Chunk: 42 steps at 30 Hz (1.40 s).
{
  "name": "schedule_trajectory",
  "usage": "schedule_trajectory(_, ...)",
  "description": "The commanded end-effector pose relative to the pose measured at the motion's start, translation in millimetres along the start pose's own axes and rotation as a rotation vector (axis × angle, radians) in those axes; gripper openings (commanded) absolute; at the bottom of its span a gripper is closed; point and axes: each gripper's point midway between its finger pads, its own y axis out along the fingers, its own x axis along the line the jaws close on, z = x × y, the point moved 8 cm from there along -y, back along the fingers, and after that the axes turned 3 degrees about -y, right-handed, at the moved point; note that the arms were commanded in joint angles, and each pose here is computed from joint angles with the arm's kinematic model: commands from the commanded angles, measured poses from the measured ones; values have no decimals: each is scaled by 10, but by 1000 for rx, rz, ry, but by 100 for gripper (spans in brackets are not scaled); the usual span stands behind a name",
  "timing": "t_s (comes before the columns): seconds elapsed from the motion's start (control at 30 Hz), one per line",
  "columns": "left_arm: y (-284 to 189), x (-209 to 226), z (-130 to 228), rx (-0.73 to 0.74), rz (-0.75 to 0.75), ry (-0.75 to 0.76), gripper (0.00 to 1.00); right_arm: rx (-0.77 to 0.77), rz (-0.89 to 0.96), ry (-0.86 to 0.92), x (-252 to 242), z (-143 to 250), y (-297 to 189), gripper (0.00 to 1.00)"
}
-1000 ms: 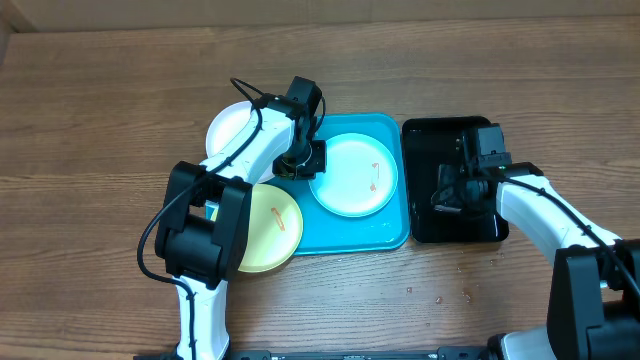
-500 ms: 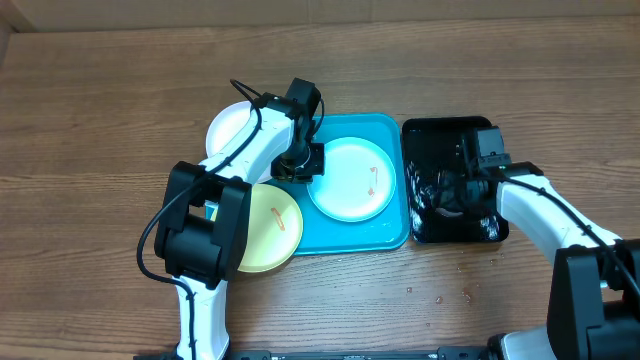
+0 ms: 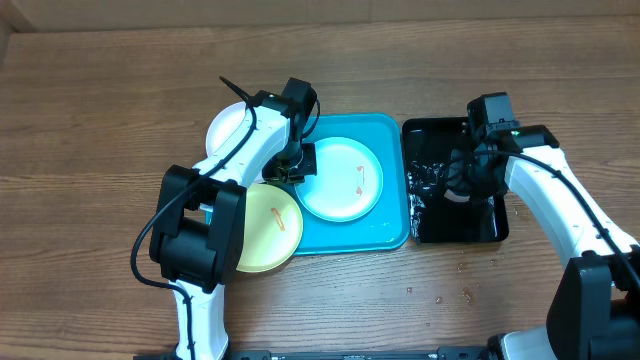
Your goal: Clean dirty plates on tray and stack at the side
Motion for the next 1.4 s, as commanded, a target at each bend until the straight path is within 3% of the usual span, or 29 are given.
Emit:
schedule_trajectory(0.0, -137, 40, -49, -53, -21, -40, 8, -10, 13, -5, 4, -41, -63, 4)
schedule_trajectory(0.23, -135, 37, -51, -54, -19, -40, 17, 15, 17, -11, -2, 1, -63, 4)
schedule_trajectory(0.4, -135, 37, -51, -54, -20, -39, 13, 28, -4, -35, 15, 19, -63, 4)
schedule_trajectory(0.5, -132, 36, -48, -53, -20, -38, 18, 33, -30, -63, 38, 24, -64, 4)
schedule_trajectory(0.53, -129, 37, -46, -52, -21, -39, 18, 34, -30, -63, 38, 24, -64, 4)
schedule_trajectory(0.63, -109, 40, -41, -46, -24, -38, 4, 34, -29, -62, 37, 24, -64, 4)
schedule_trajectory(1.37, -73, 29, -52, -47, -15, -34, 4, 34, -37, -55, 45, 23, -67, 4)
